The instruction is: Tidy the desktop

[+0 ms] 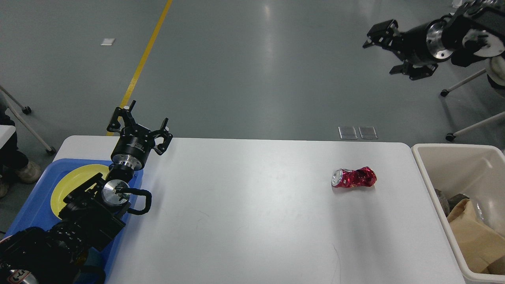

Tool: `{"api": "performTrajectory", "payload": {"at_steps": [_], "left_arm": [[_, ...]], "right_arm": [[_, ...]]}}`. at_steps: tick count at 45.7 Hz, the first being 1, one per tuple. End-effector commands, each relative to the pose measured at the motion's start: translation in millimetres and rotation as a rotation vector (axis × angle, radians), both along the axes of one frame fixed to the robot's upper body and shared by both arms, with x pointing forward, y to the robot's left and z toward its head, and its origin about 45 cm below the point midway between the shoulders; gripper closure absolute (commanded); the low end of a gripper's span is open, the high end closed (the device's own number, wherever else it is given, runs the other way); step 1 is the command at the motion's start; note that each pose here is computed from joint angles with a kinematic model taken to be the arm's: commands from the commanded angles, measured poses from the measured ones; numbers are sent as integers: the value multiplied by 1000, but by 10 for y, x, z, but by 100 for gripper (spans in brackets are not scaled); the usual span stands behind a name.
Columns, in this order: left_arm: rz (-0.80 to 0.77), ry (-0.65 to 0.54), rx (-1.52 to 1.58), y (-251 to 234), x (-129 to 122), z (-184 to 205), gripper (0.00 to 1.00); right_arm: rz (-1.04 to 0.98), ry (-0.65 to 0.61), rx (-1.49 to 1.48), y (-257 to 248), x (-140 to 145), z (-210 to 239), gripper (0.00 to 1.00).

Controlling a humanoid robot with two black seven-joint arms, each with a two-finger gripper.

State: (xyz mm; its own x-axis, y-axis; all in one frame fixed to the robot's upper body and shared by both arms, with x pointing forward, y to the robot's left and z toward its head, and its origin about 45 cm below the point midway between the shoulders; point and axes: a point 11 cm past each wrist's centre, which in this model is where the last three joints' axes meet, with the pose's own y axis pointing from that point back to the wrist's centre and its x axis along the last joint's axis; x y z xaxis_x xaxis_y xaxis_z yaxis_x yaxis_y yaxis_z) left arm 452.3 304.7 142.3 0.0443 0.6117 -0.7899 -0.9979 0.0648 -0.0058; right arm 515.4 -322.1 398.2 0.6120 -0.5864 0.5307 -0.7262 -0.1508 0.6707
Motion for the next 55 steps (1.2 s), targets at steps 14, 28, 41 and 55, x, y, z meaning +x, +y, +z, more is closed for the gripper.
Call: {"api": "performTrajectory", "payload": {"at_steps": [14, 28, 41, 55], "left_arm": [[-1, 1, 0, -1, 0, -1, 3], [0, 0, 0, 0, 0, 0, 3], [0, 0, 0, 0, 0, 0, 3], [0, 0, 0, 0, 0, 0, 3]], "right_arm": [[65, -238, -392, -36, -76, 1504, 0], [199, -3, -529, 44, -277, 1262, 0], [282, 325, -623, -61, -400, -176, 0], [408, 524, -738, 36, -717, -1709, 0]]}}
